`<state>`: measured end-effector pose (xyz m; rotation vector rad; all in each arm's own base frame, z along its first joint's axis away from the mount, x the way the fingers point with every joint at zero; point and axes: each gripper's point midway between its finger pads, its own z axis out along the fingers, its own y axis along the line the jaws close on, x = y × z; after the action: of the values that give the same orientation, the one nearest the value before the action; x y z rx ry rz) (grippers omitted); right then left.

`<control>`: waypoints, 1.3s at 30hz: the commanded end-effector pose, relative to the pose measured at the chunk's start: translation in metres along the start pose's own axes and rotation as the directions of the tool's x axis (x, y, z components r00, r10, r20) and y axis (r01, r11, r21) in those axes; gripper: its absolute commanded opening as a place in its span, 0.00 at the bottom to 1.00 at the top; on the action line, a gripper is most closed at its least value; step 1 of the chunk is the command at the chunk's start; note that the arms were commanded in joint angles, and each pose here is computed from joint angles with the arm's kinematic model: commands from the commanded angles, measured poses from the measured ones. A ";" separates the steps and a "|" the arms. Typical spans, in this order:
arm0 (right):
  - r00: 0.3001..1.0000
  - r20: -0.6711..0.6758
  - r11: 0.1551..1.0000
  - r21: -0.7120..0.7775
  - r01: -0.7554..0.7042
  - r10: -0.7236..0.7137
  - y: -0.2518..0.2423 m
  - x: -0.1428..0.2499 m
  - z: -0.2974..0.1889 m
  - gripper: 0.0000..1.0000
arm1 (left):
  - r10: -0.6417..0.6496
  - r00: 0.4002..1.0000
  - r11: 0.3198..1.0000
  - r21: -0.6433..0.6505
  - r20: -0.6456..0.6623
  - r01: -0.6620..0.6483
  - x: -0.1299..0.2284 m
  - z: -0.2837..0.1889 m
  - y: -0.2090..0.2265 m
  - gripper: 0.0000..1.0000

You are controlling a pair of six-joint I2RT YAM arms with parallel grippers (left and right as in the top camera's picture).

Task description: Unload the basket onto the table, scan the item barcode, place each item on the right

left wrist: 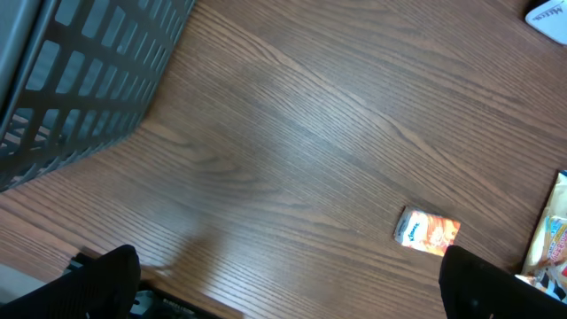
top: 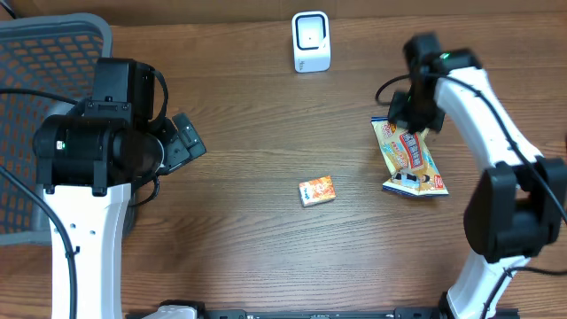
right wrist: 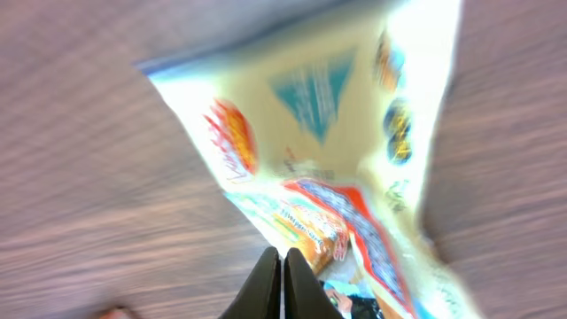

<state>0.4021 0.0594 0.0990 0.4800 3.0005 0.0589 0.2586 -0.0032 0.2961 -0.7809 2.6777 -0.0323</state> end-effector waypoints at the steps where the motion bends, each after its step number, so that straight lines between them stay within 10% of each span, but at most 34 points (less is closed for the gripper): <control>1: 0.991 0.128 0.999 -0.007 -0.032 0.032 -0.014 -0.029 -0.047 0.06 | -0.025 1.000 1.000 -0.015 0.004 0.025 -0.002 0.002 0.003 0.99; 20: 0.994 0.024 0.992 0.067 -0.104 0.102 -0.053 0.037 0.099 0.04 | -0.025 1.000 1.000 -0.015 0.004 0.025 -0.002 0.002 0.003 0.99; 39: 0.980 0.081 0.983 0.023 -0.182 0.180 -0.057 -0.023 -0.029 0.04 | -0.025 1.000 1.000 -0.015 0.004 0.025 -0.002 0.002 0.003 1.00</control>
<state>0.4002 0.0199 0.1144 0.6669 2.9244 0.0285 0.2585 -0.0032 0.2961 -0.7810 2.6780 -0.0321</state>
